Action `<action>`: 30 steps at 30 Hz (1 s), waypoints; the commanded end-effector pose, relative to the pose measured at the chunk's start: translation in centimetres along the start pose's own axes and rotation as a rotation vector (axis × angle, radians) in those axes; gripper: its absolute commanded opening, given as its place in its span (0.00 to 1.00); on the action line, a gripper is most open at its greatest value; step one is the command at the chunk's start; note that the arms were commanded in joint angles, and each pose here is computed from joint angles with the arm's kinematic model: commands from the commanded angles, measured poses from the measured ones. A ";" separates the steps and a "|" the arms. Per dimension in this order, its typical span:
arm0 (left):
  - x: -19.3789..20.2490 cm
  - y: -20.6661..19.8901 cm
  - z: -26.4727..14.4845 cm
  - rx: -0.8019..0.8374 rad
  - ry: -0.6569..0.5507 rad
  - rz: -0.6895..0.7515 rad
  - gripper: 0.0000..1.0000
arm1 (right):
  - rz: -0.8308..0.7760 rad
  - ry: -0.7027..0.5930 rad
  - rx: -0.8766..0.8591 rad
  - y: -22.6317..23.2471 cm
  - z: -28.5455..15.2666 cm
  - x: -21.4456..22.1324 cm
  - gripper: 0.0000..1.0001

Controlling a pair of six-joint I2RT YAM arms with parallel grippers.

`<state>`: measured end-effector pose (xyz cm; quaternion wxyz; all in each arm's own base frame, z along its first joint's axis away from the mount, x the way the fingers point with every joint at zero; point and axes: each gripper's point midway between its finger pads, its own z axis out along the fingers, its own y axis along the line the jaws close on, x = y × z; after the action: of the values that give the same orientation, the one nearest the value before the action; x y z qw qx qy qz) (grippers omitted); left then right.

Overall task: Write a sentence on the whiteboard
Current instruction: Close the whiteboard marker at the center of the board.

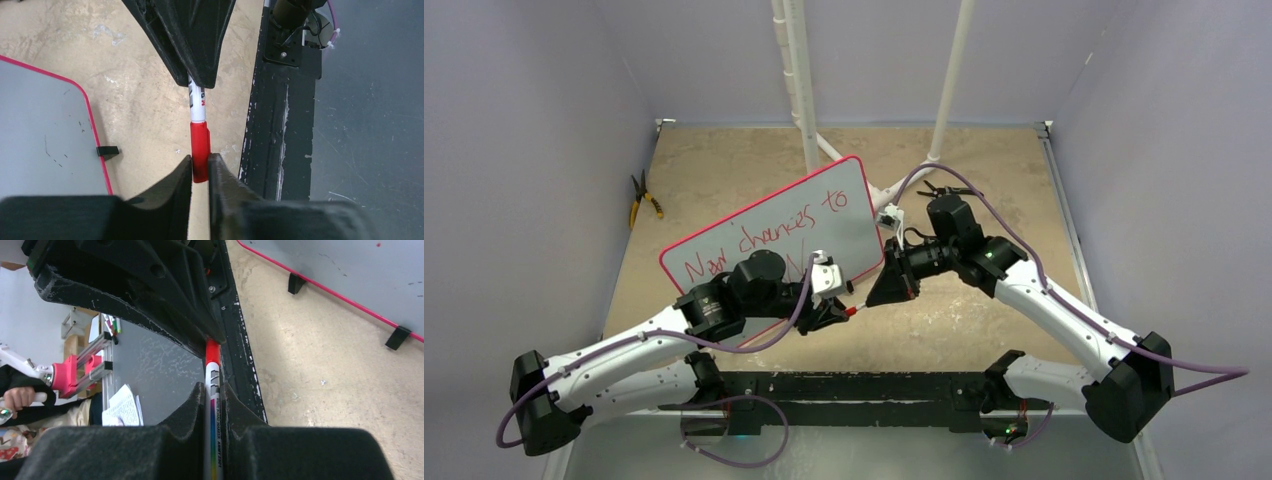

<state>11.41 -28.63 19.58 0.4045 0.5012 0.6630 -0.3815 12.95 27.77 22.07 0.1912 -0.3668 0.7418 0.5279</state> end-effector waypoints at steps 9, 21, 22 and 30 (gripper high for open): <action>-2.6 -0.1 -0.9 -0.024 -0.057 -0.050 0.62 | -0.073 -0.014 -0.064 1.8 -0.1 -0.8 0.00; -0.7 -0.6 1.0 0.044 0.030 -0.081 0.64 | -0.088 -0.013 -0.071 2.2 -0.4 -0.7 0.00; -0.6 -0.6 1.1 0.050 0.034 -0.081 0.60 | -0.088 -0.013 -0.072 2.2 -0.4 -0.7 0.00; -0.9 -0.8 1.4 0.073 0.013 -0.061 0.00 | -0.077 0.006 -0.078 1.9 -0.2 -0.1 0.00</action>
<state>10.57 -29.42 17.40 0.3393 0.4964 0.6944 -0.3954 12.29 27.97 22.30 0.1889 -0.3846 0.7274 0.5359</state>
